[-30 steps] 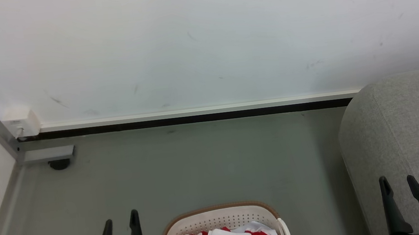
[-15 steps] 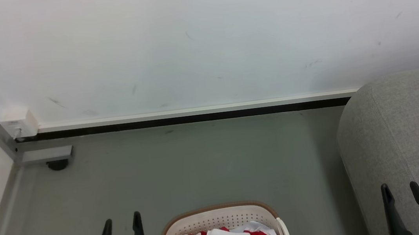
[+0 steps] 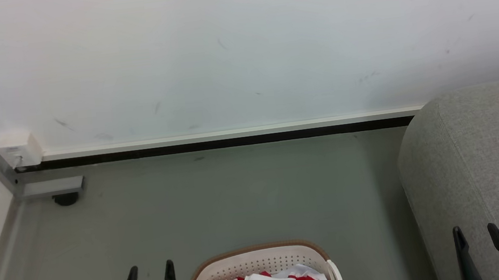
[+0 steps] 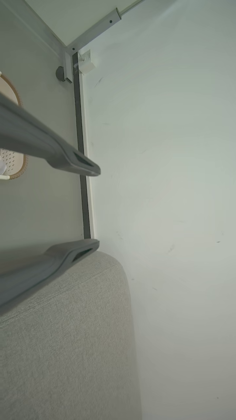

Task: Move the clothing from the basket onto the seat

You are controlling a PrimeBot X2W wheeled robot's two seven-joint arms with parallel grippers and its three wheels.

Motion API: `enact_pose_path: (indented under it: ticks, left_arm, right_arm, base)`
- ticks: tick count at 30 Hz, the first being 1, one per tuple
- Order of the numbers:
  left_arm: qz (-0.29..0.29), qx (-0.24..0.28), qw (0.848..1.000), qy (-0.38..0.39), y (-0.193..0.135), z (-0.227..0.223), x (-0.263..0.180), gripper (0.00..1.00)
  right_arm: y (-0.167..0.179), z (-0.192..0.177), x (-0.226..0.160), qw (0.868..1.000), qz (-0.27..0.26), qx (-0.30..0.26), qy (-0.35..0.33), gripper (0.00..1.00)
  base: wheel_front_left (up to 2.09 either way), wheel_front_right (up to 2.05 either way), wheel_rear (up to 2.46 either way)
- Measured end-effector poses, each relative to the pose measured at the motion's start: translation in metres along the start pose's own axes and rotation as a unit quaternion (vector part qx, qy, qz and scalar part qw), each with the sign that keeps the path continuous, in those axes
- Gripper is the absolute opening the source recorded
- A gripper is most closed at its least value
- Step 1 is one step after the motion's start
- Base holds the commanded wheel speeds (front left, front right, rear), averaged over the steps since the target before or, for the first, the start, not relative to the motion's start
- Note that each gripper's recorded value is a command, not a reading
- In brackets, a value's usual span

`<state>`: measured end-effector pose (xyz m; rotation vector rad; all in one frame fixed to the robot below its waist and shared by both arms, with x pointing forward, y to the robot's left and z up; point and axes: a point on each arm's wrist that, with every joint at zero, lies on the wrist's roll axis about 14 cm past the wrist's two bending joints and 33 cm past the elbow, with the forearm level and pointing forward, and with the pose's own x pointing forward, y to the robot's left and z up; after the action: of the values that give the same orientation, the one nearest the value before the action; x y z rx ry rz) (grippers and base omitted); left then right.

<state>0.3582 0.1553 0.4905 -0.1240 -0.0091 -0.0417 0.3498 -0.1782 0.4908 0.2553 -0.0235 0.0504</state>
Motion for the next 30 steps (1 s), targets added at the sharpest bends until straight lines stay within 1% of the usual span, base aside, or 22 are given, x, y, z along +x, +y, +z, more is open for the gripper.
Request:
enact_pose_path:
  ticks: [4,18,26,30]
  left_arm:
    - [-0.006,0.017,1.0,-0.001,-0.003,-0.001,0.0,1.0]
    - [-0.025,0.061,0.998,-0.007,-0.012,-0.003,-0.003,1.0]
    - [-0.041,0.06,0.997,0.001,-0.021,-0.008,0.002,1.0]
    - [-0.059,0.058,0.997,0.007,-0.031,-0.012,0.008,1.0]
  right_arm:
    - [0.001,-0.003,-0.001,1.0,0.001,-0.001,0.003,1.0]
    - [0.004,-0.005,-0.006,0.999,0.013,-0.037,0.001,1.0]
    - [-0.001,-0.005,-0.013,1.0,0.003,-0.03,0.001,1.0]
    - [-0.004,-0.005,-0.017,1.0,-0.004,-0.025,0.001,1.0]
  base:
    - [0.0,0.0,0.0]
    - [0.0,0.0,0.0]
    - [0.0,0.0,0.0]
    - [0.0,0.0,0.0]
